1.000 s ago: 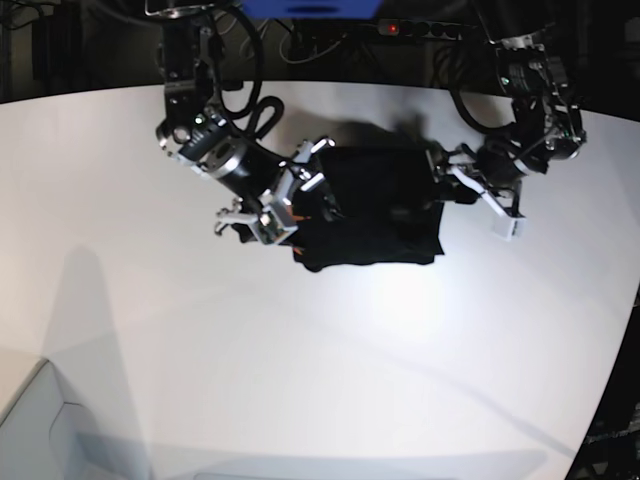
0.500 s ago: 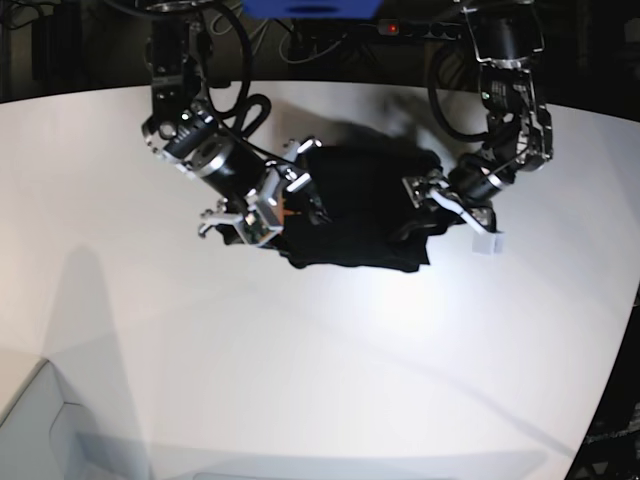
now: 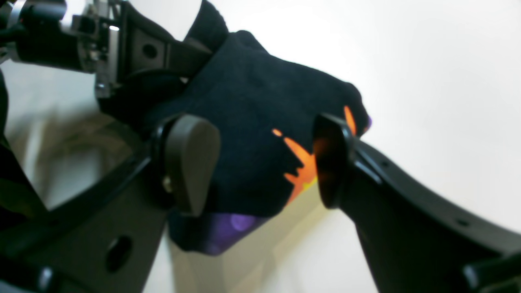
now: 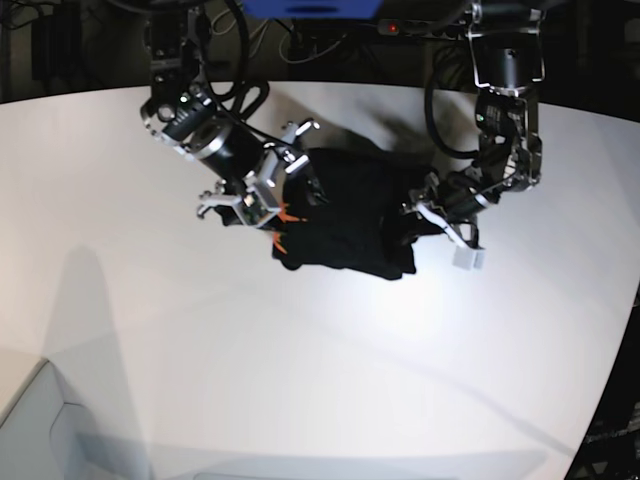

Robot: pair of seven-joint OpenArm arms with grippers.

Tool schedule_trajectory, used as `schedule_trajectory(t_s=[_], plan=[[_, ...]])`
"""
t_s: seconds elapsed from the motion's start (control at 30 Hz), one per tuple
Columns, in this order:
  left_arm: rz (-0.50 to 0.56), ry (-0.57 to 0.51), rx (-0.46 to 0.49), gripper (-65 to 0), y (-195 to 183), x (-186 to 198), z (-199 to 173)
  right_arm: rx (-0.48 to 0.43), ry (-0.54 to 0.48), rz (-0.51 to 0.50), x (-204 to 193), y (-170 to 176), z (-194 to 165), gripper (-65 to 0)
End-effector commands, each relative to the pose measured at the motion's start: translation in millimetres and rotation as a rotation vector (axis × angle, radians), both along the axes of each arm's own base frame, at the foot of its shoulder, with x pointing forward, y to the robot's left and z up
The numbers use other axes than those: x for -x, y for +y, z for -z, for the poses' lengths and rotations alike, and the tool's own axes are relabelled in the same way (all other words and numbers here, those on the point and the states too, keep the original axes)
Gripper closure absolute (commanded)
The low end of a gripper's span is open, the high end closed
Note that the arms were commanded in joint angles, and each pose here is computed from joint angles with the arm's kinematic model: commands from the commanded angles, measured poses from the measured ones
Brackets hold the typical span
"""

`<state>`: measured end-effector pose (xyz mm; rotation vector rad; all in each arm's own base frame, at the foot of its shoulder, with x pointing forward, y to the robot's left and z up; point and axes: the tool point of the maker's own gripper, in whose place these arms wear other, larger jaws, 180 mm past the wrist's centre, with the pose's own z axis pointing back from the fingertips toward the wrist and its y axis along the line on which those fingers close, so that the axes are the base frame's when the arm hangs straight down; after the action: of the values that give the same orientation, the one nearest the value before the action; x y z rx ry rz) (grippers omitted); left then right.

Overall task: Layout the t-shirt on the table in an organized manner, then fold the t-shirt properly
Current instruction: 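Lift the bundle edge with the right gripper and fold it over the left gripper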

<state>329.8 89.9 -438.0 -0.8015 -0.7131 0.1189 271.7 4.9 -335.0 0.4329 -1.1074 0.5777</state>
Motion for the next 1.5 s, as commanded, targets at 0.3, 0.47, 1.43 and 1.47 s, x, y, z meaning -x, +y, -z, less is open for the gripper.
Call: schedule_trajectory(t_s=[0.3,0.47,1.43,1.47], plan=[[0.072,0.119,-0.092,-0.2,5.0,17.8,27.1,-0.051,-0.015,-0.016,-28.1,10.6,0.4,-16.7],[0.065,0.131,-0.093,-0.2,8.7,19.2,30.3,-0.051,0.039,-0.026,-41.4,14.4,20.9,-6.5],[0.051,0.131,-0.119,-0.2,23.2,17.1,30.2,-0.113,0.105,-0.012,0.0,16.9,46.9,-5.6],[0.05,0.131,-0.121,-0.2,24.0,17.1,30.2,-0.113,0.135,-0.014,2.9,18.0,57.1,-5.6]])
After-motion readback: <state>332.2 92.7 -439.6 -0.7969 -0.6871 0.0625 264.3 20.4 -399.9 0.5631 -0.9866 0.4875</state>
